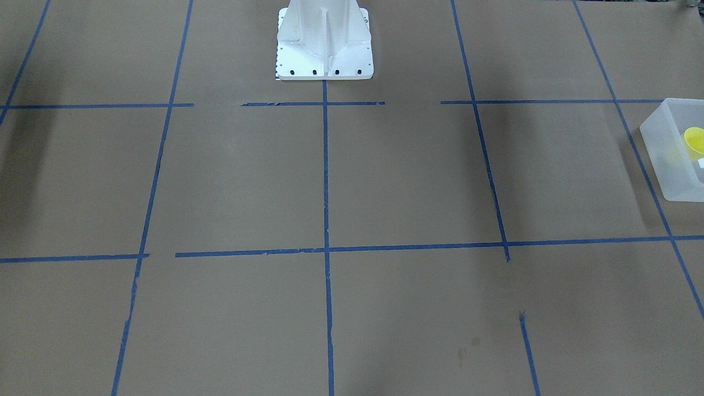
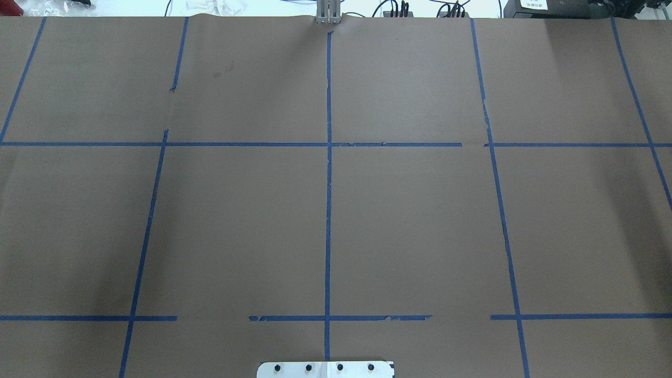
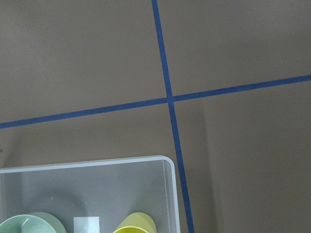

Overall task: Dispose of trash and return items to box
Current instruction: 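Release the bowl and raise the left gripper away from the bin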

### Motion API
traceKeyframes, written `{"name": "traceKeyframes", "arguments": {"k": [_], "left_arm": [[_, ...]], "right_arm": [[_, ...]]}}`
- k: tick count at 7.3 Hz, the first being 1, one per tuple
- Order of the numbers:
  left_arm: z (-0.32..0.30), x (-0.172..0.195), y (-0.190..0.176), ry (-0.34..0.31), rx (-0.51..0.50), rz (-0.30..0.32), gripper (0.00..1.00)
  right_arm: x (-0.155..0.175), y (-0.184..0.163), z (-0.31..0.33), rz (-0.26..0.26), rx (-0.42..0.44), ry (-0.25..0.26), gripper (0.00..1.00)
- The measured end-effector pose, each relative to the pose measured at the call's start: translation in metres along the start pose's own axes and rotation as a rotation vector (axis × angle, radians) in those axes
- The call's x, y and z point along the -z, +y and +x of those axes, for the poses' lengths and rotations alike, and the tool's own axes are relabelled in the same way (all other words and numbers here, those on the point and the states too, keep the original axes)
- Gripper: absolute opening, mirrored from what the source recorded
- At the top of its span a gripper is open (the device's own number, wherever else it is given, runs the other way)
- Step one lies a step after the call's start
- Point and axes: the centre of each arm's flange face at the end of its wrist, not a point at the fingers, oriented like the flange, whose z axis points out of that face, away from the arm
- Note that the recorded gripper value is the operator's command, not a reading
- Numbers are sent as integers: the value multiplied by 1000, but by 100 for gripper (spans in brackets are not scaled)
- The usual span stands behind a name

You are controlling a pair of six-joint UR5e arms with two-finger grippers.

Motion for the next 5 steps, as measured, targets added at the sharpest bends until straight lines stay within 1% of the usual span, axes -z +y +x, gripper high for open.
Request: {"name": "traceKeyframes", "arguments": {"k": [2,5], "left_arm": [[-8,-9,2,1,14,-17,100],[-12,-10,2,-4,19,-20,100]], "right_arm": [[-5,2,9,-9,-21,-1,100],[-2,4,15,-2,-39,-5,100]]}}
